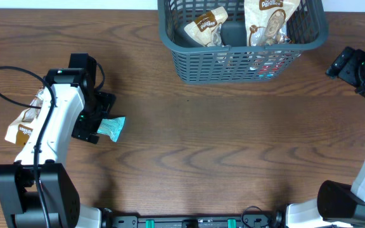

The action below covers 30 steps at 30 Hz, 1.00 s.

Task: Pack container
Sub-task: 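Close the left gripper on the mint-green snack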

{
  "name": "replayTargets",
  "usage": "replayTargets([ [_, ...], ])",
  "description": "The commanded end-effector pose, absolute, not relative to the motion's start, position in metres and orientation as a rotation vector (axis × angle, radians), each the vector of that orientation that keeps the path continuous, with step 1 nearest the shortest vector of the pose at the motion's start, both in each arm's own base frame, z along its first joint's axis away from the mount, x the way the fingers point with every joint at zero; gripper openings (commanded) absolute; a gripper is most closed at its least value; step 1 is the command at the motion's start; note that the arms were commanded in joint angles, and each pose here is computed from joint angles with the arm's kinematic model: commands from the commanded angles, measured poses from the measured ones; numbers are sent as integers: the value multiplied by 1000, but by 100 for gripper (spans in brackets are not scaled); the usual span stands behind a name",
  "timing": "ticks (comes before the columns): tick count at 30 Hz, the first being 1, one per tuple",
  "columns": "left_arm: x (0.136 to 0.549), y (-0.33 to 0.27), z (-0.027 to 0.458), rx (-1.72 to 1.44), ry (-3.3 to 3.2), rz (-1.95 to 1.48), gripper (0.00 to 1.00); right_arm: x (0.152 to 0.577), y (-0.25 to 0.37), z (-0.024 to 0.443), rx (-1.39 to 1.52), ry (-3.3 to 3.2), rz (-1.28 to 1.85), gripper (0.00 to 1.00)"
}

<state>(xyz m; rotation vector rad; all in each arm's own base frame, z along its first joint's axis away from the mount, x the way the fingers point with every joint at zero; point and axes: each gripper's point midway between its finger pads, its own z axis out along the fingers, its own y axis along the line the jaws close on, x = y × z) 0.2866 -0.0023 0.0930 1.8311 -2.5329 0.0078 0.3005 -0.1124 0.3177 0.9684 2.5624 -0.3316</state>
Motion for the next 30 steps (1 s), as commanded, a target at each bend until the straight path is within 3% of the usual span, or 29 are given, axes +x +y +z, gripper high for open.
replayTargets([
  [1,285,5,89,1778,-2589,-42,99,300,-117,318,992,2551,-354,99],
  [19,308,16,70,1933,-2648,108,99,300,-117,318,991,2551,-354,99],
  [30,306,29,67,2116,-2538,28,99,300,-117,318,991,2551,-354,99],
])
